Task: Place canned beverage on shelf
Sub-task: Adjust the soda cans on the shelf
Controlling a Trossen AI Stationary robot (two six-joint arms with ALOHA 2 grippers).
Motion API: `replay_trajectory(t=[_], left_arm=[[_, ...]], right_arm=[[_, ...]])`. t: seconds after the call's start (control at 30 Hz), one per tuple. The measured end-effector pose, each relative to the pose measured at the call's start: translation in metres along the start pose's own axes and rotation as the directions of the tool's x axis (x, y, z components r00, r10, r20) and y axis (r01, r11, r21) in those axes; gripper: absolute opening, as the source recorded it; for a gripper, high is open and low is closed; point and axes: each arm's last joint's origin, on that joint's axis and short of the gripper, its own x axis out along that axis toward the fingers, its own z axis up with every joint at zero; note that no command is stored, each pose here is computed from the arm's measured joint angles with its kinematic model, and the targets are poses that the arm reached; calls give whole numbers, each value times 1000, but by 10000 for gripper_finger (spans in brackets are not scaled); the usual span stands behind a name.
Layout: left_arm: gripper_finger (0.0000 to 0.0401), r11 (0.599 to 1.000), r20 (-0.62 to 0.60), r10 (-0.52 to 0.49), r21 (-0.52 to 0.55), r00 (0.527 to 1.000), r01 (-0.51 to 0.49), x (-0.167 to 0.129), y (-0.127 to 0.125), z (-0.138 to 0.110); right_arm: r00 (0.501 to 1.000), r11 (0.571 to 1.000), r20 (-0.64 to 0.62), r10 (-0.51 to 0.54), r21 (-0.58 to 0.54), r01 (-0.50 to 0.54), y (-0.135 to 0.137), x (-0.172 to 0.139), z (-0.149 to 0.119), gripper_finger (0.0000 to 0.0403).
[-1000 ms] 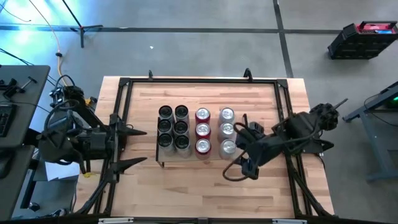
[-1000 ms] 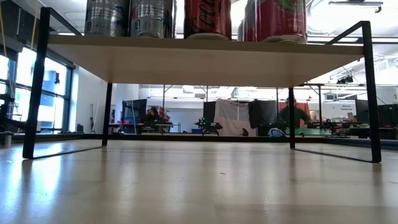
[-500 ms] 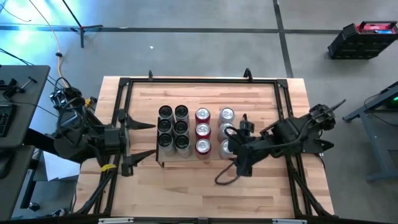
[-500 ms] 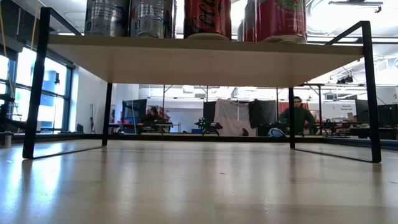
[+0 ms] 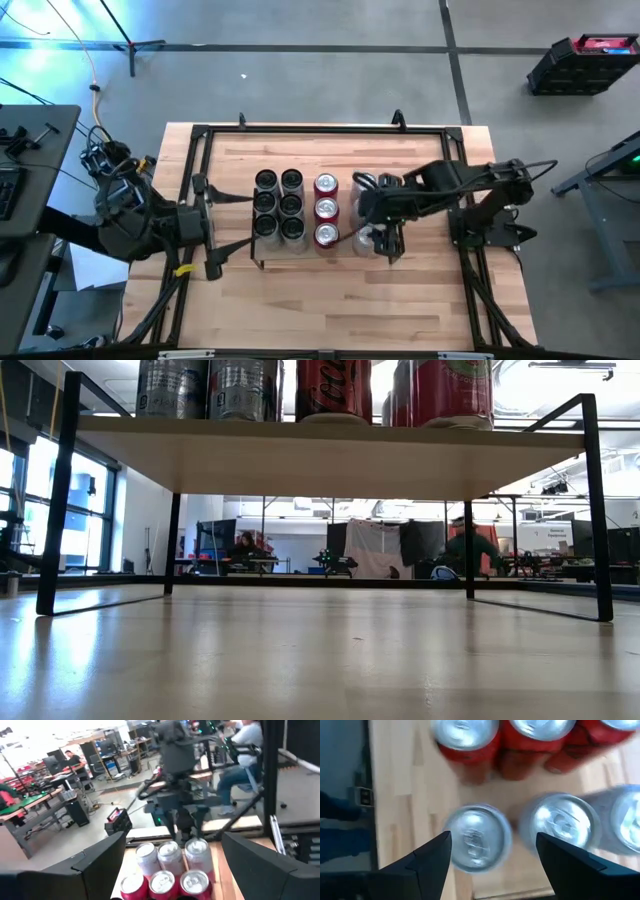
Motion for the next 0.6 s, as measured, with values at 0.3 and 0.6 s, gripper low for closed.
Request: replay_trajectory(t=[0.3, 0.6], left_arm=[[323, 1000, -36, -10, -7, 999, 10, -1, -1, -7], [323, 998, -81, -50, -40, 995, 47, -10, -8, -16]], right_arm=[[994, 993, 38, -102, 58, 100, -2, 3, 1, 275], [983, 985, 55, -173, -3, 173, 8, 4, -4, 275]])
